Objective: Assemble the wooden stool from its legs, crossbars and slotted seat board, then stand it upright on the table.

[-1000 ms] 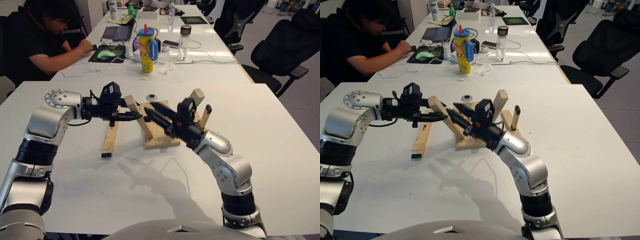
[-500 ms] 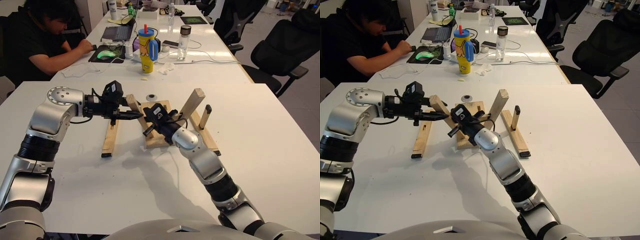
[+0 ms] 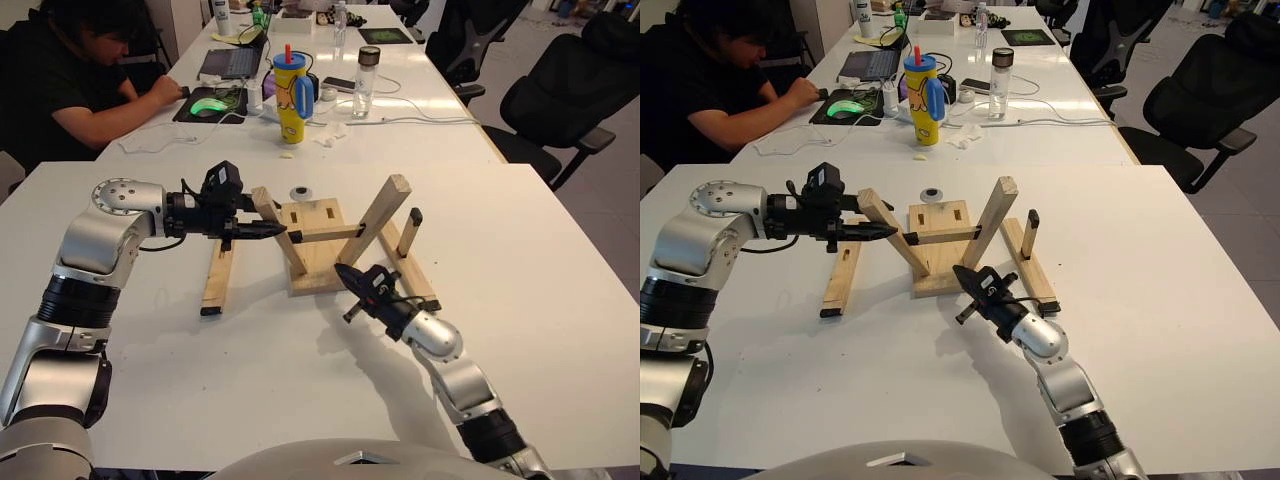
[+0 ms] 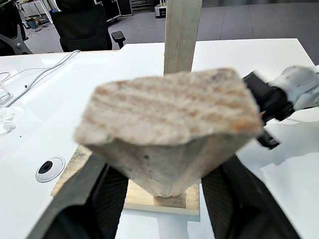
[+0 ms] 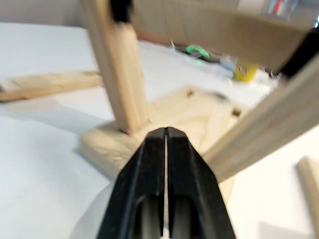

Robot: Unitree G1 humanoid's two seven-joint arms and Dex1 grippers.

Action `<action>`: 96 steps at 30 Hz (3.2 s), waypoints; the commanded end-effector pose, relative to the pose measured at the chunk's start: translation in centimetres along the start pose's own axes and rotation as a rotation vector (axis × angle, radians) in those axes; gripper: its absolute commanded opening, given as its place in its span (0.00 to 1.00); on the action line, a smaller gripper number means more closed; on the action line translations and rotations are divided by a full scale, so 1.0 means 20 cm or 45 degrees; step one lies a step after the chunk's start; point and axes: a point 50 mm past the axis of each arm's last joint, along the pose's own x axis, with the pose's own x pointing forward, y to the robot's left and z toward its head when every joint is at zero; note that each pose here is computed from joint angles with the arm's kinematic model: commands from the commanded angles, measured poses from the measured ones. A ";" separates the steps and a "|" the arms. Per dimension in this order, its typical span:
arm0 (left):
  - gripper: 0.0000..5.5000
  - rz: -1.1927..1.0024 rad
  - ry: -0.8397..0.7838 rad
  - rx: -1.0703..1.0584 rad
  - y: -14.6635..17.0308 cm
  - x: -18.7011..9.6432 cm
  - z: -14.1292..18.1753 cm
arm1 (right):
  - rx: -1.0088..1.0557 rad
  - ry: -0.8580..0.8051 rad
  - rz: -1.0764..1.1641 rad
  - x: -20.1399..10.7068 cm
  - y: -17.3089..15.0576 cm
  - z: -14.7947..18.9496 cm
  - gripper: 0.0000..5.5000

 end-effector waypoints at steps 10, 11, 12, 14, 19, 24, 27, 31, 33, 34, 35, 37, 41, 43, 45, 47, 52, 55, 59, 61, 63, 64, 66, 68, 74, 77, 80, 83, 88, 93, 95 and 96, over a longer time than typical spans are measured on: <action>0.37 -0.004 0.042 -0.231 -0.11 -0.08 -0.24 | 0.092 0.469 0.003 0.04 0.03 -0.22 0.00; 0.37 0.052 0.037 -0.201 -0.09 -0.10 -0.25 | 0.091 0.489 0.012 0.03 0.03 -0.24 0.00; 0.37 0.081 0.021 -0.214 -0.09 -0.11 -0.25 | 0.095 0.504 0.020 0.02 0.04 -0.25 0.00; 0.45 0.136 -0.031 -0.247 -0.06 -0.11 -0.24 | 0.091 0.520 0.029 0.02 0.05 -0.26 0.00; 0.60 0.084 -0.090 -0.228 -0.09 -0.13 -0.17 | 0.091 0.616 0.099 -0.01 0.10 -0.30 0.00; 0.59 0.211 -0.653 -0.189 -0.06 -0.38 0.20 | 0.095 0.629 0.127 0.00 0.11 -0.32 0.00; 0.51 0.189 -1.089 -0.175 -0.09 -0.49 0.46 | 0.095 0.620 0.140 0.01 0.12 -0.32 0.00; 0.41 0.283 -1.373 -0.163 -0.08 -0.41 0.71 | 0.092 0.624 0.155 0.00 0.12 -0.32 0.00; 0.35 0.343 -1.211 -0.223 -0.07 -0.24 0.69 | 0.091 0.628 0.157 0.00 0.13 -0.33 0.00; 0.33 0.390 -1.048 -0.281 -0.06 -0.13 0.60 | 0.089 0.631 0.160 0.01 0.13 -0.33 0.00; 0.30 0.435 -0.807 -0.392 -0.06 0.01 0.42 | 0.089 0.642 0.167 0.01 0.13 -0.33 0.00; 0.24 0.462 -0.400 -0.539 -0.15 0.21 0.08 | 0.091 0.655 0.174 0.02 0.14 -0.33 0.00; 0.12 0.656 -0.145 -0.527 -0.20 0.32 -0.17 | 0.099 0.691 0.176 0.03 0.14 -0.34 0.00; 0.06 0.810 -0.396 -0.389 -0.08 0.24 0.01 | 0.109 0.694 0.160 0.03 0.14 -0.35 0.00; 0.01 0.847 -0.608 -0.254 -0.03 0.18 0.19 | 0.113 0.686 0.161 0.03 0.14 -0.35 0.00; 0.01 0.832 -0.852 -0.149 -0.03 0.10 0.38 | 0.113 0.656 0.164 0.03 0.14 -0.34 0.00; 0.01 0.345 -1.085 -0.202 -0.22 0.05 0.52 | 0.115 0.364 0.143 0.09 0.12 -0.20 0.00; 0.01 0.086 -0.867 -0.279 -0.35 0.07 0.37 | 0.138 0.048 0.169 0.10 0.13 -0.02 0.00; 0.01 0.363 -0.790 -0.284 -0.27 -0.05 0.24 | 0.102 -0.205 0.135 0.05 0.09 0.13 0.00; 0.01 0.463 -0.805 -0.265 -0.28 -0.09 0.23 | 0.099 -0.250 0.162 -0.02 0.09 0.17 0.00; 0.01 0.314 -0.688 -0.343 -0.41 -0.04 0.15 | 0.122 -0.217 0.210 -0.10 0.09 0.16 0.00; 0.01 0.227 -0.607 -0.389 -0.49 -0.03 0.10 | 0.139 -0.177 0.218 -0.15 0.09 0.14 0.00; 0.01 0.172 -0.448 -0.495 -0.59 -0.06 -0.03 | 0.162 -0.064 0.193 -0.29 0.05 0.06 0.00; 0.01 0.209 -0.431 -0.598 -0.65 -0.10 -0.10 | 0.123 -0.034 0.077 -0.40 -0.02 0.04 0.00; 0.01 0.485 -0.556 -0.761 -0.73 -0.10 -0.19 | -0.084 -0.170 -0.565 -0.54 -0.31 0.15 0.00; 0.01 1.241 -0.526 -0.454 -0.58 -0.25 -0.23 | -0.134 -0.311 -0.714 -0.50 -0.39 0.30 0.00; 0.01 1.572 -0.529 -0.215 -0.54 -0.26 -0.14 | -0.058 -0.388 -0.779 -0.42 -0.46 0.40 0.00; 0.01 1.597 -0.591 -0.176 -0.51 -0.16 -0.08 | 0.007 -0.451 -0.755 -0.34 -0.48 0.49 0.00; 0.01 1.438 -0.576 -0.136 -0.42 0.04 -0.01 | 0.052 -0.438 -0.471 -0.17 -0.33 0.60 0.00; 0.01 1.218 -0.440 -0.134 -0.40 0.23 -0.01 | 0.155 -0.246 -0.084 -0.07 -0.07 0.52 0.00; 0.01 1.354 -0.373 -0.151 -0.35 0.14 -0.07 | 0.134 -0.166 -0.232 -0.10 -0.15 0.46 0.00; 0.01 1.445 -0.339 -0.149 -0.32 0.08 -0.10 | 0.130 -0.118 -0.290 -0.12 -0.19 0.43 0.00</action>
